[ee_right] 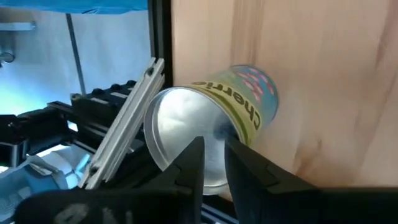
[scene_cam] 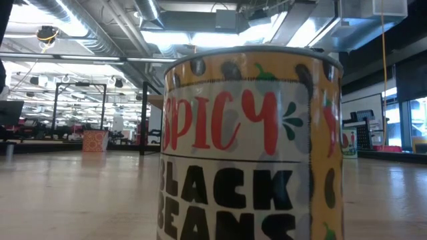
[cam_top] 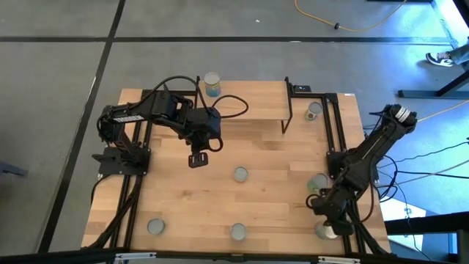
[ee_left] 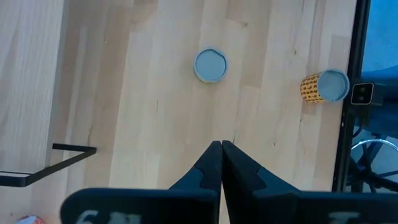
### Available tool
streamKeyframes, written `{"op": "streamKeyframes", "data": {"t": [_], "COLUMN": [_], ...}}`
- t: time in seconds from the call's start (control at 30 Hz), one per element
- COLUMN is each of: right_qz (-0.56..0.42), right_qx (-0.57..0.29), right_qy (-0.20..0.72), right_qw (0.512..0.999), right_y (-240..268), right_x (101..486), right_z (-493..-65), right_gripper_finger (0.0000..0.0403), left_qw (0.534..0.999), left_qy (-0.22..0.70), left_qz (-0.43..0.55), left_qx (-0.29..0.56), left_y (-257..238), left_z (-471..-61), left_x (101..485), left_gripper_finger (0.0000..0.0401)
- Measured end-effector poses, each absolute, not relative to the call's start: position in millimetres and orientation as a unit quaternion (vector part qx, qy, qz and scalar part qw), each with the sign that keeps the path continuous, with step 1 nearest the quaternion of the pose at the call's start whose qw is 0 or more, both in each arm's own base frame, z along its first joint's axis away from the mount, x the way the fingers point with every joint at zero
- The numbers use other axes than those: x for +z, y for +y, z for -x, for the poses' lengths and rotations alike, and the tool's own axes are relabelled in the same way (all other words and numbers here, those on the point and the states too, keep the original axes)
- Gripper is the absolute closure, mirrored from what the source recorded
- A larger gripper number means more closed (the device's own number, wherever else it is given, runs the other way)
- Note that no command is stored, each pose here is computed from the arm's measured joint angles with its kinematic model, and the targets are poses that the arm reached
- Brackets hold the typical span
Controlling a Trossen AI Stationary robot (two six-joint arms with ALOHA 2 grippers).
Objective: Pick and place cans onto a shelf
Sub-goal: Put the canned cherries on the shelf
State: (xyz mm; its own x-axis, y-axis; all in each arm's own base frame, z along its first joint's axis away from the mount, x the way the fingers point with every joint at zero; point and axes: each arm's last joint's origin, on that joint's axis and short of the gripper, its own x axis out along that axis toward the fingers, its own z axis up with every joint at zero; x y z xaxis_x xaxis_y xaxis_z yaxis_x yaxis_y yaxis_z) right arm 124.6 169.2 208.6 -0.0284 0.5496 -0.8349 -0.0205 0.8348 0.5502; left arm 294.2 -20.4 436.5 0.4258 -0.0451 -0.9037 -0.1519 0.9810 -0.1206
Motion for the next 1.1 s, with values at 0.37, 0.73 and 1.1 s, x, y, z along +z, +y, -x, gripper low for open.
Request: {"op": "streamKeyframes", "data": {"t": [0.37,0.73,1.1], "right_qz": [-0.223,-0.199,-0.196], "right_qx": [0.25,0.188,0.164], "right_qy": [0.649,0.646,0.66], "right_qw": [0.683,0.713,0.707], "right_y": [178,172,169], "right_x": [232,230,228], "right_z": [-132,-131,-129], "right_gripper_finger": [0.0356,0.0372,0.0335], "left_qw": [0.839,0.839,0.839], "left_qy": [0.535,0.535,0.535], "left_qz": [0.092,0.092,0.092], "left_qx": [0.032,0.032,0.032], "left_y": [-20,-20,-20], "left_z": [-294,-294,-294], "left_x": [437,437,437], "left_gripper_finger": [0.0401,0.0401,0.0401]}}
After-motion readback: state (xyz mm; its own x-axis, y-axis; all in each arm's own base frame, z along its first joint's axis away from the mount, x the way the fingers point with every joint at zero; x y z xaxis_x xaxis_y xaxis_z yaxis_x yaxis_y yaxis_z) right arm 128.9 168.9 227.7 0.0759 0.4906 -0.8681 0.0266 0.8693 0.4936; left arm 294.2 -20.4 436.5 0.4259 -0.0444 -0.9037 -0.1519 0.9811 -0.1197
